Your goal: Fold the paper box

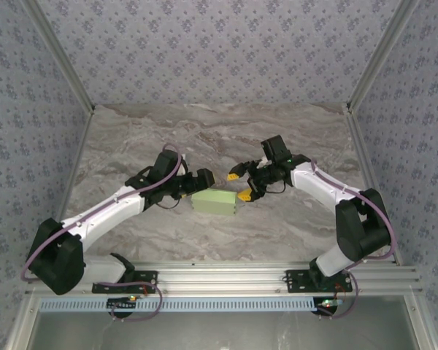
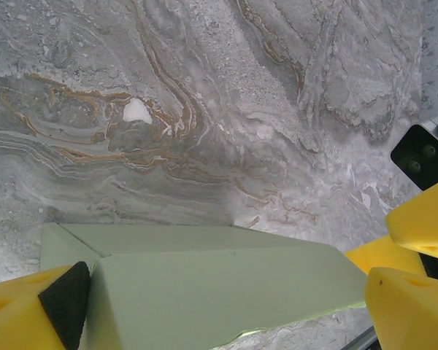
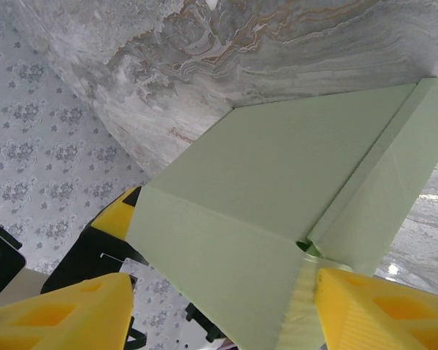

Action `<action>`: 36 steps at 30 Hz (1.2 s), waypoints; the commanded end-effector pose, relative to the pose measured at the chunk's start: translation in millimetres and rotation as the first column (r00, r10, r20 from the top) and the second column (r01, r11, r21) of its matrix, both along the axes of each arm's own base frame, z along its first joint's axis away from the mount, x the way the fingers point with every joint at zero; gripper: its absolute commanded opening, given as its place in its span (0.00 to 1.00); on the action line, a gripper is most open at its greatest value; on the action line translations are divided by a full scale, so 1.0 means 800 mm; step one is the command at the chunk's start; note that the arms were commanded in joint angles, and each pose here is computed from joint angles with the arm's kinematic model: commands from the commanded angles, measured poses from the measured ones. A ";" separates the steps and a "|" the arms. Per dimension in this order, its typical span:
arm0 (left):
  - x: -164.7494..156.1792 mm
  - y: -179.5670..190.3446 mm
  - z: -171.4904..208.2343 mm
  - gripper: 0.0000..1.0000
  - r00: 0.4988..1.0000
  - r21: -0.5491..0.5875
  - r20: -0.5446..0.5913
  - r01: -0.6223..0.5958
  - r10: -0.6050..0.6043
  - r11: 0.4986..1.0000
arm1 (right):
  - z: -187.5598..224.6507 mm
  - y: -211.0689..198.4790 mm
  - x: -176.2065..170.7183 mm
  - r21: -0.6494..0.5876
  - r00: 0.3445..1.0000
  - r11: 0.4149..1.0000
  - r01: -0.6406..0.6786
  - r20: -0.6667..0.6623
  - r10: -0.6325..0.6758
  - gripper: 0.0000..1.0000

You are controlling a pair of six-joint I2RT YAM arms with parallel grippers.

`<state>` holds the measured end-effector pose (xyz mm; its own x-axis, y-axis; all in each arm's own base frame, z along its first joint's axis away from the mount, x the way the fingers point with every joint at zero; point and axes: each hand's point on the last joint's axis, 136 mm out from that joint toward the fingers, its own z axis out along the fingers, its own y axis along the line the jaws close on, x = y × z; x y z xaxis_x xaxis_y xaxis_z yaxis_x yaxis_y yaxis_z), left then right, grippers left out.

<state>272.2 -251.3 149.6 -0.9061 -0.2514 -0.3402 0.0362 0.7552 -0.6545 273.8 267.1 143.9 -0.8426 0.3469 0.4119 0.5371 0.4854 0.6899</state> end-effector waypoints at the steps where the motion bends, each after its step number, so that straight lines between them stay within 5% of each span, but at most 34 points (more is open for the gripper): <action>1: -0.014 -0.045 0.040 0.97 0.993 -0.148 0.012 0.116 -0.115 0.982 | 0.028 0.019 0.007 0.076 0.999 0.997 -0.035 0.031 0.032 0.71; 36: -0.011 -0.046 0.039 0.99 0.996 -0.171 -0.027 0.075 -0.080 0.982 | 0.048 0.025 0.009 0.188 0.995 0.980 -0.066 -0.064 0.080 0.84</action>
